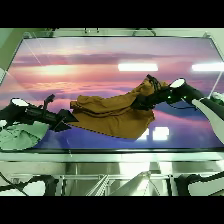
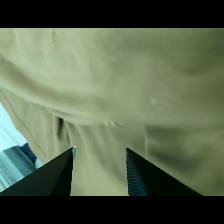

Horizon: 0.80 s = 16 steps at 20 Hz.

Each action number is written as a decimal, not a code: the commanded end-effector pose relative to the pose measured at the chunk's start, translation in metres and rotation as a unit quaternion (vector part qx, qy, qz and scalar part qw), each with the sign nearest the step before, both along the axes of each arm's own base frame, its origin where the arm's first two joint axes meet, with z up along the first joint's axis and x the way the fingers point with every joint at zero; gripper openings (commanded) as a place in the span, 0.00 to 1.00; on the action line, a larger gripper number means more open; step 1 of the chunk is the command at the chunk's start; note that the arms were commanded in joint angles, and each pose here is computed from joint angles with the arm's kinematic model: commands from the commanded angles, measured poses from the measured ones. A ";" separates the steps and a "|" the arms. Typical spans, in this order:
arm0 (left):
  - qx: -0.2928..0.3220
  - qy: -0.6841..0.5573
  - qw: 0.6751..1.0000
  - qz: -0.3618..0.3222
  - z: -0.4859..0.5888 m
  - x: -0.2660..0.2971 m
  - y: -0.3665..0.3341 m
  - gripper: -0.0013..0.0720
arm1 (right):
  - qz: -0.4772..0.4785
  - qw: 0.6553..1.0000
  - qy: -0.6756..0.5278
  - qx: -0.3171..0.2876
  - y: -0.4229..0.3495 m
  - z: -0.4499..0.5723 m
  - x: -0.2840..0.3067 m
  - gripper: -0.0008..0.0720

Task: Fold the shirts.

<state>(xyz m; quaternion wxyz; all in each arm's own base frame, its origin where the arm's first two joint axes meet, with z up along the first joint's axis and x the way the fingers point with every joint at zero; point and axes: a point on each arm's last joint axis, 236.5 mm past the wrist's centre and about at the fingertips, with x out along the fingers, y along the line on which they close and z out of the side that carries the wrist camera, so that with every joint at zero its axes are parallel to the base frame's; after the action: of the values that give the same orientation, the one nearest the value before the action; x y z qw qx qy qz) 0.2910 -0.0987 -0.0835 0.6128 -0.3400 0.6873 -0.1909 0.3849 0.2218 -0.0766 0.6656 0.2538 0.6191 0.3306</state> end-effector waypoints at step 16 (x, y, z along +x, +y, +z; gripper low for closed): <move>0.017 -0.084 0.996 0.038 -0.021 0.066 0.028 0.01 | -0.078 0.996 0.015 0.043 0.042 -0.023 0.026 0.04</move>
<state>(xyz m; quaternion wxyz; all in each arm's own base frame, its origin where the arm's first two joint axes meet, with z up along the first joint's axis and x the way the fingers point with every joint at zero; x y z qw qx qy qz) 0.3355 -0.0652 -0.1239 0.6663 -0.3346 0.6493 -0.1497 0.4095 0.2588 -0.1068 0.6739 0.3210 0.5986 0.2906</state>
